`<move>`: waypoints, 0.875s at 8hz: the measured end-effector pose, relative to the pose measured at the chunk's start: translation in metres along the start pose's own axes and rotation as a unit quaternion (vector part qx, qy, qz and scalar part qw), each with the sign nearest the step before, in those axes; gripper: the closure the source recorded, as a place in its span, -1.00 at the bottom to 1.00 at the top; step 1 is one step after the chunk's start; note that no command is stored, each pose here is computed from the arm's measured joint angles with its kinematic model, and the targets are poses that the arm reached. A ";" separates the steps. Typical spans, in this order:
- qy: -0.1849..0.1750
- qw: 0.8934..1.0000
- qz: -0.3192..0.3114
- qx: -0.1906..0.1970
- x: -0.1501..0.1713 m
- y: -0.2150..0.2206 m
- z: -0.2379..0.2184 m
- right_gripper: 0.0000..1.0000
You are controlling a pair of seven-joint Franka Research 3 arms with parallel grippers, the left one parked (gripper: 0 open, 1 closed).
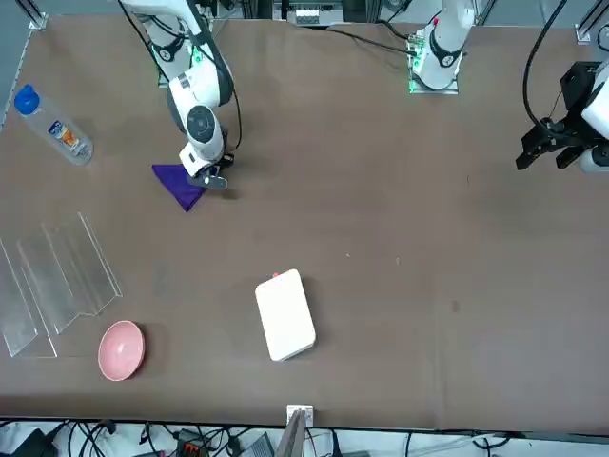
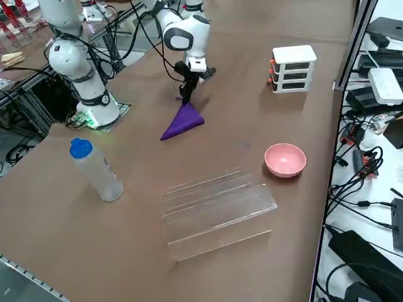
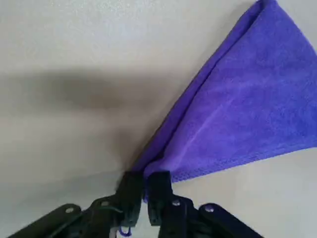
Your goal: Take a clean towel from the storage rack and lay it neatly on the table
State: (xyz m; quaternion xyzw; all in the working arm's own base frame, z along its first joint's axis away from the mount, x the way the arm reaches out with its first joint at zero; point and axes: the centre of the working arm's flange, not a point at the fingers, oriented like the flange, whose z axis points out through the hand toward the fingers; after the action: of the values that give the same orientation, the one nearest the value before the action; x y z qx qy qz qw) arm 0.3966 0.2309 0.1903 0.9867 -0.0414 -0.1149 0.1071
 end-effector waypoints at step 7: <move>-0.026 0.999 -0.007 -0.024 0.014 0.001 -0.040 0.96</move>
State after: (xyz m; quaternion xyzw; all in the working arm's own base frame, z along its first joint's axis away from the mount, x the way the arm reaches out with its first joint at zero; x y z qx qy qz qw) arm 0.4197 0.2360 0.2252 0.9808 -0.0347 -0.1423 0.1291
